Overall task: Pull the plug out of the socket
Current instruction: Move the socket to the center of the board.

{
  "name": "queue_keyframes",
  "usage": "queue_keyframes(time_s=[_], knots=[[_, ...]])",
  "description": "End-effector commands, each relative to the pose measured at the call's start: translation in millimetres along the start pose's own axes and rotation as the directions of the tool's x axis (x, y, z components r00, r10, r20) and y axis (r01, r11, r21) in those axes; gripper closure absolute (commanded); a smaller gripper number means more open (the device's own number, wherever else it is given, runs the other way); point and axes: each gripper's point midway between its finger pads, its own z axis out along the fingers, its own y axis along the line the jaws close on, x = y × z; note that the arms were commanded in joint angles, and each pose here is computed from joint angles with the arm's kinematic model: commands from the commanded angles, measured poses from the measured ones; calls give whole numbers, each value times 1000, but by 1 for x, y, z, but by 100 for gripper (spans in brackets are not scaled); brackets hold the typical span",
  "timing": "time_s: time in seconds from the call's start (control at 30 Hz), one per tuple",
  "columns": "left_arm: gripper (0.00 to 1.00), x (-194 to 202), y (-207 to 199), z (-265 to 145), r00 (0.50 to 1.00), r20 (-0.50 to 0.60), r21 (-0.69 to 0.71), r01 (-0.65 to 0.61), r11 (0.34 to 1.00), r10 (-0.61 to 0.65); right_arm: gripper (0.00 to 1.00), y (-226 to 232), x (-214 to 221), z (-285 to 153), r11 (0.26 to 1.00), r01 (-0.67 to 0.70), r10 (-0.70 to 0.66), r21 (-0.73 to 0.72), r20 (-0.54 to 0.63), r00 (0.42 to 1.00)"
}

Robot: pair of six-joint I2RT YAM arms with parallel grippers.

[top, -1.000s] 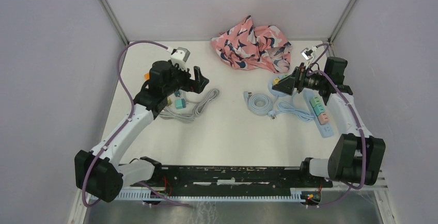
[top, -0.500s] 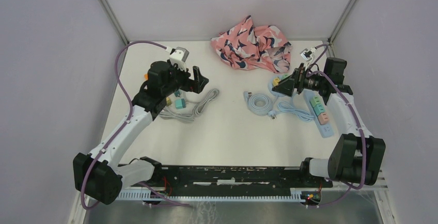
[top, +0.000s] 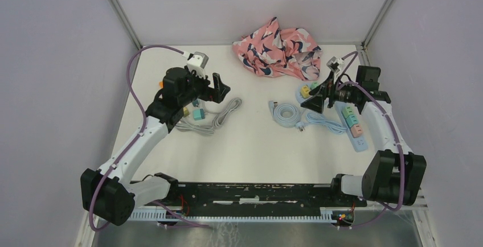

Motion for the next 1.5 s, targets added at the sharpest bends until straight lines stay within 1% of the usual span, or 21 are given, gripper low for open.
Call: queue_keyframes(time_s=[0.0,0.07,0.13,0.2,0.27,0.3,0.33,0.43,0.53,0.57,0.63,0.67,0.77,0.83,0.93,1.0,1.1,1.2,1.33,1.43,1.47], knots=[[1,-21,-6,-5,998,62,28,-21,999,20,0,4,2,1,965,263,-263,-9,-104,959],[1,-23,-7,-6,997,69,30,-20,999,18,0,5,13,8,924,379,-380,-42,-193,905],[1,-25,-10,-8,997,74,42,-19,999,15,0,4,22,15,863,498,-502,-85,-249,828],[1,-26,-11,-9,997,77,44,-19,999,16,0,2,29,22,769,619,-638,-162,-260,725],[1,-27,-9,-10,996,82,34,-22,999,19,0,2,41,28,670,693,-742,-264,-246,624],[1,-27,-8,-11,996,84,29,-23,999,21,0,-1,46,33,647,703,-763,-295,-245,598],[1,-28,-8,-11,996,84,27,-25,999,23,0,-4,47,37,643,701,-766,-309,-251,592],[1,-28,-7,-12,996,86,22,-27,999,25,3,-16,56,53,694,630,-719,-347,-305,624],[1,-28,-9,-13,996,87,27,-29,999,26,6,-23,67,65,756,574,-654,-314,-372,658],[1,-29,-9,-13,996,89,28,-27,999,24,6,-30,67,66,782,565,-622,-263,-398,674],[1,-30,-10,-13,995,92,31,-27,999,24,9,-59,53,70,848,528,-491,-46,-447,748],[1,-31,-10,-14,995,95,33,-28,999,24,11,-73,44,71,858,512,-442,41,-447,778],[1,-31,-11,-15,995,95,37,-26,999,23,15,-97,33,65,840,517,-391,165,-475,788],[1,-32,-12,-16,995,100,37,-29,999,25,15,-103,33,63,836,514,-375,192,-484,791],[1,-33,-11,-17,994,102,35,-29,999,25,18,-86,45,73,888,448,-357,107,-454,816],[1,-34,-12,-17,994,103,39,-28,999,23,20,-78,57,82,919,384,-303,94,-456,837],[1,-34,-12,-17,994,103,40,-25,999,21,20,-85,74,92,926,359,-254,122,-504,826],[1,-34,-10,-17,994,104,32,-26,999,23,26,-101,83,94,922,343,-196,181,-545,815],[1,-32,-9,-16,995,99,28,-22,999,20,29,-107,97,98,921,338,-169,195,-581,796],[1,-31,-8,-16,995,97,25,-22,999,20,35,-103,113,104,939,305,-149,160,-608,780],[1,-31,-7,-15,995,97,22,-23,999,21,41,-100,117,107,943,300,-151,144,-618,771]])
